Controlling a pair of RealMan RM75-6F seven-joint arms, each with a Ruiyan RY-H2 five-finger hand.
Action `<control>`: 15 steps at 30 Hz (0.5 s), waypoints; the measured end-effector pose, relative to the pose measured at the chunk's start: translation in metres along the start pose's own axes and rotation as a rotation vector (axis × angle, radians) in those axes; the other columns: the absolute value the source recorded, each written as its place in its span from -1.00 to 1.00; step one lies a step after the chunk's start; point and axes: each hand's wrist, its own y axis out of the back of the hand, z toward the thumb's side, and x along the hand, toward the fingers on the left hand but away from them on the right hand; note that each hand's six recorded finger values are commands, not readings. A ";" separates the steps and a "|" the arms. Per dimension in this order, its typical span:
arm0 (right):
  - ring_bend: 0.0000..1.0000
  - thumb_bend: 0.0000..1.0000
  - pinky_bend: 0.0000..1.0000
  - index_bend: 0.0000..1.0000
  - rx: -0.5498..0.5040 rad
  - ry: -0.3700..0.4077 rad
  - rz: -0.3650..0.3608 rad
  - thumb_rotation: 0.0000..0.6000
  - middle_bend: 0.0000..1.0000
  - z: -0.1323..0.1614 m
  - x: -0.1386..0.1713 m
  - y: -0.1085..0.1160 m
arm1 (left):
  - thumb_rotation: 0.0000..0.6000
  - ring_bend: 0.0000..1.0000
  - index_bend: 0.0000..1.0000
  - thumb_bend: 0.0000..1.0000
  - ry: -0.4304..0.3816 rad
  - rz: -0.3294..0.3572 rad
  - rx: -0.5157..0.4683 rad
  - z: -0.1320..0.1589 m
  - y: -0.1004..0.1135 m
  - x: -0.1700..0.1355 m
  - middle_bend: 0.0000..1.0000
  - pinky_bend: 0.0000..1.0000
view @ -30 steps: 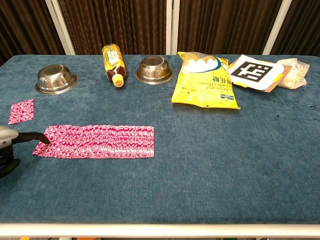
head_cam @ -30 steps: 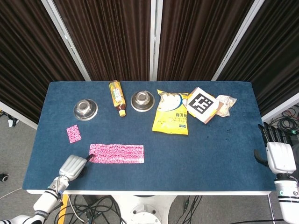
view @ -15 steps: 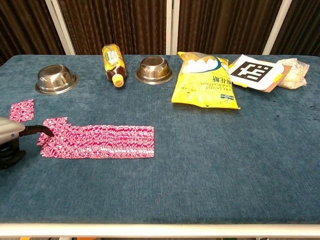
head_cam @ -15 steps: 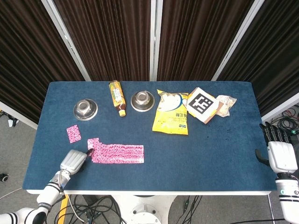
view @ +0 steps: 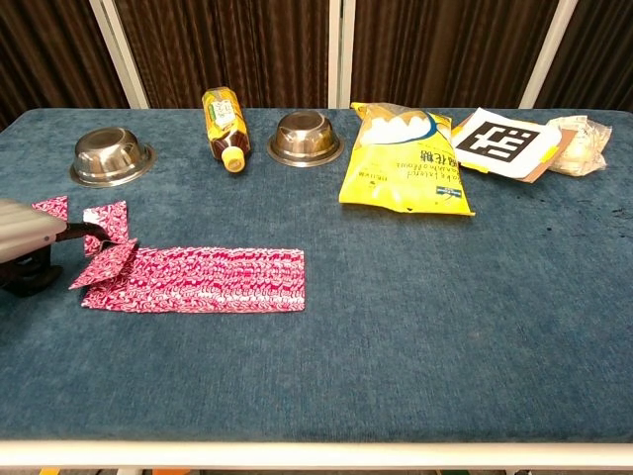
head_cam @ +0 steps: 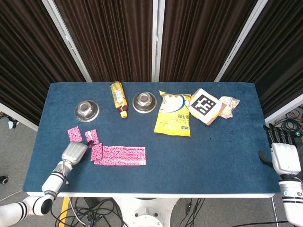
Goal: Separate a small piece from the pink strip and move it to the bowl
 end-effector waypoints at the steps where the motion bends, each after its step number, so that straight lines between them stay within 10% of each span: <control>1: -1.00 -0.41 -1.00 -1.00 0.001 -0.001 0.000 1.00 -1.00 0.000 -0.001 0.000 | 1.00 0.83 -0.66 0.20 0.005 0.002 0.002 -0.002 0.001 0.003 0.87 0.96; 15: -1.00 -0.41 -1.00 -1.00 0.009 -0.004 0.016 1.00 -1.00 0.004 -0.005 -0.005 | 1.00 0.83 -0.66 0.20 0.034 0.087 0.001 -0.014 0.034 0.027 0.87 0.96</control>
